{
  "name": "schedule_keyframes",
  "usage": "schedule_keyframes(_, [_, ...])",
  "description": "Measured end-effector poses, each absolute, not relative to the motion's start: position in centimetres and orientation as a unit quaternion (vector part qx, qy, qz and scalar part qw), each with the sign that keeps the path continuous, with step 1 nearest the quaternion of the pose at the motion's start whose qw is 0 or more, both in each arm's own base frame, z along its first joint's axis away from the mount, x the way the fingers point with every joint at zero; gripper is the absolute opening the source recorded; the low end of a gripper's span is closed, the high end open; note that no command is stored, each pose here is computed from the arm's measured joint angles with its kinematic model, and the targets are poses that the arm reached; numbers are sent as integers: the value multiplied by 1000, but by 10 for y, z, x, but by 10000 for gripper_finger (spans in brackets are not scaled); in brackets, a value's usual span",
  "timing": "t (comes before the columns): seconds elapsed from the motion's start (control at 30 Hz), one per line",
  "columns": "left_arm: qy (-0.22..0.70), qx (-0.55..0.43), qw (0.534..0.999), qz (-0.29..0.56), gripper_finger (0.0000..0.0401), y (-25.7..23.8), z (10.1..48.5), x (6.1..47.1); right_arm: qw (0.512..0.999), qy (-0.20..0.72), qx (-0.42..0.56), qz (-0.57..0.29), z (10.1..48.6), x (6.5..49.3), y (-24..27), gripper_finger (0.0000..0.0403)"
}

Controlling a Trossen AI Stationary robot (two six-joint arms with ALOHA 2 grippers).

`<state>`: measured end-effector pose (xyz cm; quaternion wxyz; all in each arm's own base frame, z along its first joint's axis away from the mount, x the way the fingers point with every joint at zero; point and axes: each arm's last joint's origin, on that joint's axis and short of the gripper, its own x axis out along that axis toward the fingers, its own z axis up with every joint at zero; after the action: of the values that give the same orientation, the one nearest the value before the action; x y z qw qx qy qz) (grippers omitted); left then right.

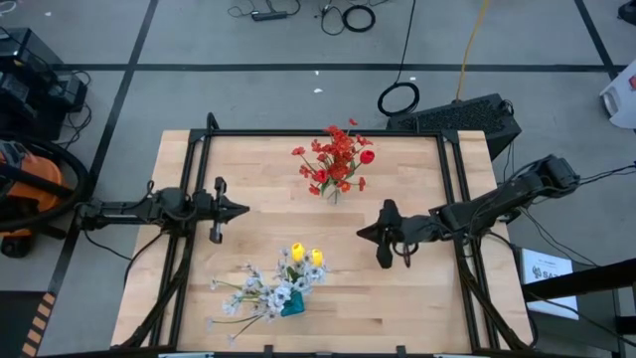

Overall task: Sort flowers into vase by color
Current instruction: Return to Home Position

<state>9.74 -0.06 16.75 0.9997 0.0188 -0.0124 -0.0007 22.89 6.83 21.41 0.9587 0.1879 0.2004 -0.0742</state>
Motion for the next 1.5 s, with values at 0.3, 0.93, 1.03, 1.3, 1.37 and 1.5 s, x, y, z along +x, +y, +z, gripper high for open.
schedule_keyframes(0.3, [-12,17,1000,2,14,0,167,97,988,147,49,-27,236,198,55,0])
schedule_keyframes(0.93, [-12,16,1000,4,15,0,167,97,997,-34,54,37,204,130,3,0])
schedule_keyframes(1.03, [-12,17,1000,4,15,0,167,97,995,-66,53,49,207,122,3,0])
schedule_keyframes(1.3, [-12,16,1000,4,15,0,167,97,991,-95,89,26,194,109,2,0])
schedule_keyframes(1.37, [-12,16,1000,4,15,0,167,97,991,-95,95,24,189,108,2,0])
schedule_keyframes(1.5, [-12,16,1000,4,15,0,167,97,992,-72,102,-31,183,108,-1,0])
